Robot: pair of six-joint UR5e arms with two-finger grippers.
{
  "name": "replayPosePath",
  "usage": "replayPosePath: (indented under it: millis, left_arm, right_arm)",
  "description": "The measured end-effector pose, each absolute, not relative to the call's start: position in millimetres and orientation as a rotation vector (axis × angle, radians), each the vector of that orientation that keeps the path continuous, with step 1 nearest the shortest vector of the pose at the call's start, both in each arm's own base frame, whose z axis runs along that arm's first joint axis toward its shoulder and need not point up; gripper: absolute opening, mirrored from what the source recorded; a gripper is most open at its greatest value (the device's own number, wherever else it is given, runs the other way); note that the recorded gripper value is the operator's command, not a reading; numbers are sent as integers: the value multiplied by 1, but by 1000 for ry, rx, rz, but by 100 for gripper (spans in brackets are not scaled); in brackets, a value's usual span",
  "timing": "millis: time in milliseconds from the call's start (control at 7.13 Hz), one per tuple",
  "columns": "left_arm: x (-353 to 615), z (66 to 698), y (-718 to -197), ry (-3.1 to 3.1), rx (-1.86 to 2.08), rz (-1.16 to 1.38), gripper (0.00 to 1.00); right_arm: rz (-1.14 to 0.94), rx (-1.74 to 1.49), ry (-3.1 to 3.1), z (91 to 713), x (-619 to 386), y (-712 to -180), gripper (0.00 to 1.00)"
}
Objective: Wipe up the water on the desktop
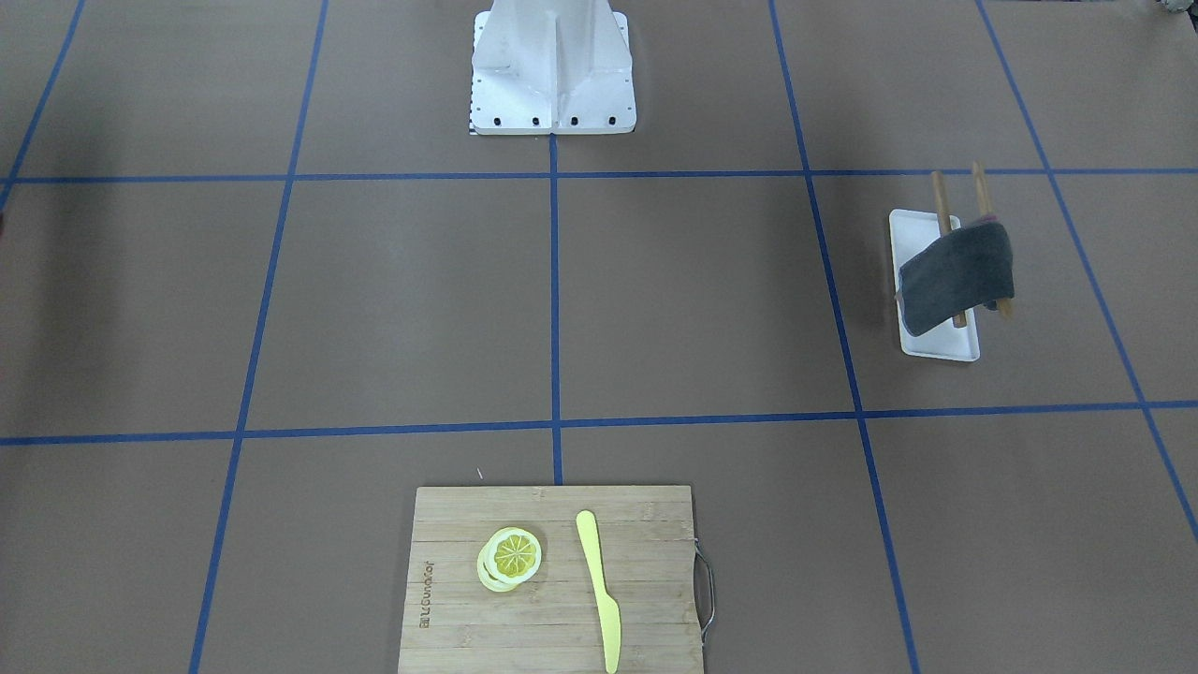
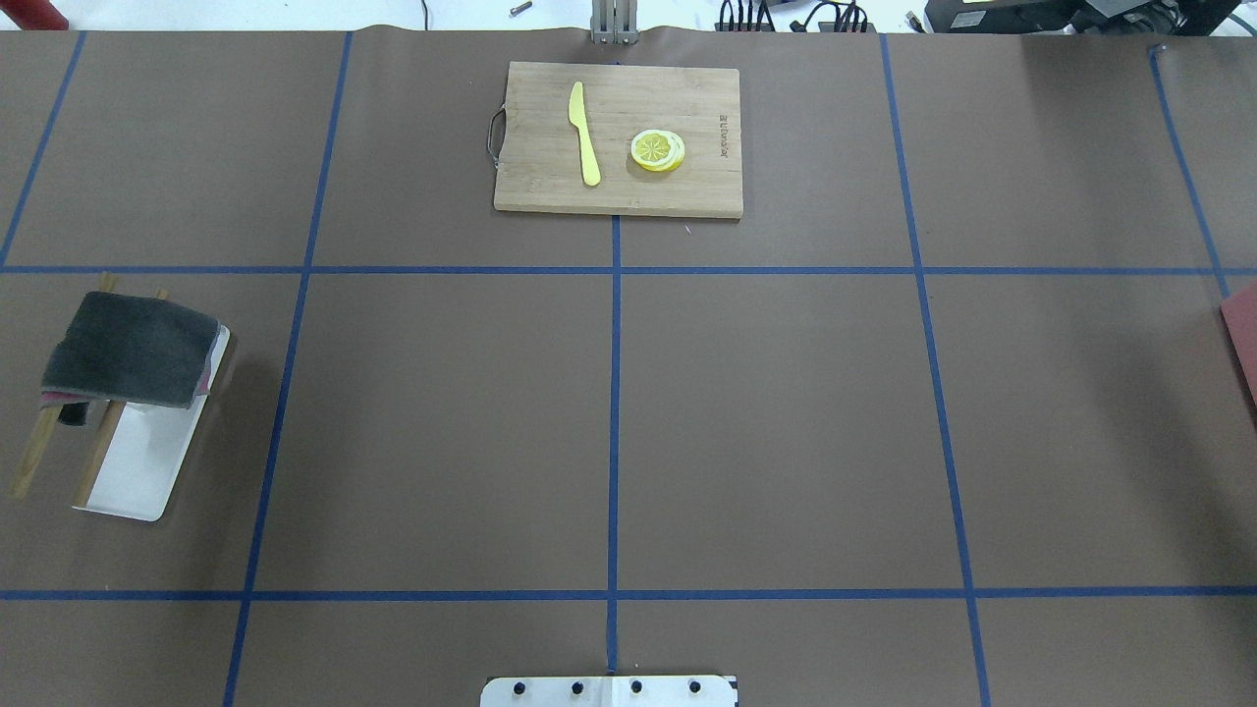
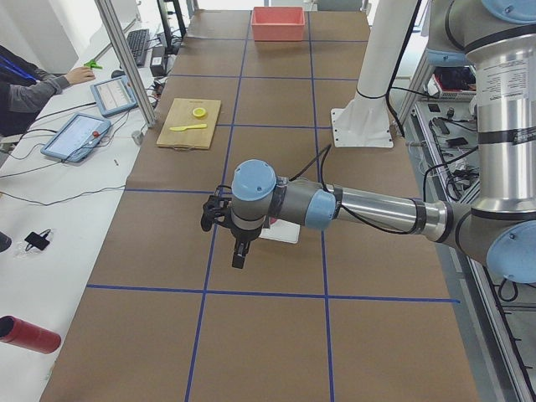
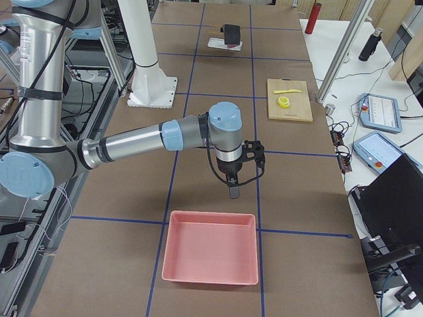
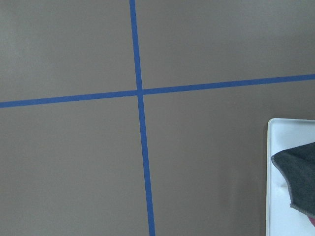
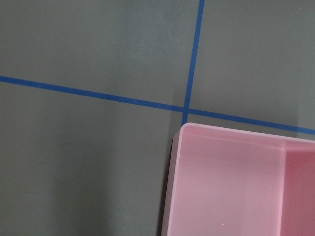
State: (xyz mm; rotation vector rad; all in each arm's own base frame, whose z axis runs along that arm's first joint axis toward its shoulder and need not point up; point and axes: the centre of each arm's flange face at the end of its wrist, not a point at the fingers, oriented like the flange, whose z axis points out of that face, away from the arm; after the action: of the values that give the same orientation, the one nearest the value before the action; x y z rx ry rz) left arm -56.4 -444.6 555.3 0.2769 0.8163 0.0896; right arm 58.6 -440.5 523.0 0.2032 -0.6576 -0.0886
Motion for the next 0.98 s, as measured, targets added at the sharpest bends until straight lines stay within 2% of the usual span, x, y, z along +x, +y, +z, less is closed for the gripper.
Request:
replayPosePath:
  millis: [281, 982]
  left_arm:
    - [-57, 553, -455, 814, 388, 134, 99]
    - [-47, 544, -467, 822, 525, 202, 99]
  right_arm:
    - [-81, 247, -656, 503, 67, -435, 100]
    - [-113, 255, -645, 501, 64, -428, 100]
